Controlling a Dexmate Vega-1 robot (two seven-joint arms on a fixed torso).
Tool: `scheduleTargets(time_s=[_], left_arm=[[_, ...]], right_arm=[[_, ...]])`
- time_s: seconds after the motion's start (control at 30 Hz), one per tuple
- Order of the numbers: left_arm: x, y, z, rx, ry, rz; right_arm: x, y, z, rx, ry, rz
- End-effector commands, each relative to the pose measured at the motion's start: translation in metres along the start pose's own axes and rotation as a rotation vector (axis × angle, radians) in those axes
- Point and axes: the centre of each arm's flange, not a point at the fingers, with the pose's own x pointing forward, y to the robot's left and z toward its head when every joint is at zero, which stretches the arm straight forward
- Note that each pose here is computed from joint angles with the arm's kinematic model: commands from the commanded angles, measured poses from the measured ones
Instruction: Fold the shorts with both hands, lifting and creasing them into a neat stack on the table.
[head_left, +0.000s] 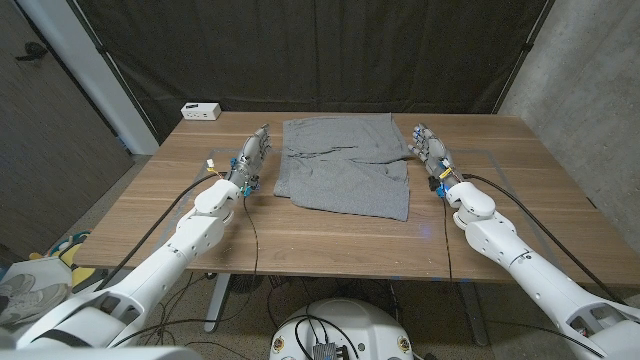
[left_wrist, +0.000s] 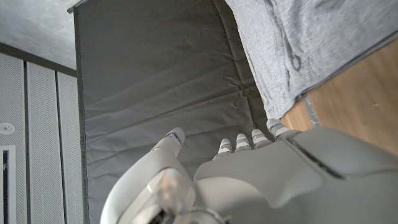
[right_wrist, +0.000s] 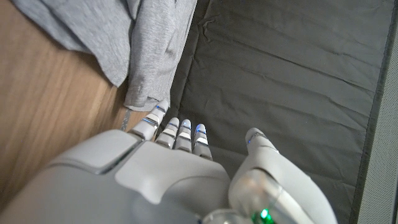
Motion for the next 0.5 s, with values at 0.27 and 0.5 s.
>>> scheduleTargets(time_s=[0.27,0.5], left_arm=[[0.015,-0.03,0.025,0.148,-0.023,-0.015],[0.002,-0.039,0.03,0.21,-0.04,0.039]], right_arm=[[-0.003,-0.014,0.02,-0.031,-0.055,0.065],[-0.009,-0.012,0.025,-0.109,-0.034,0.03]])
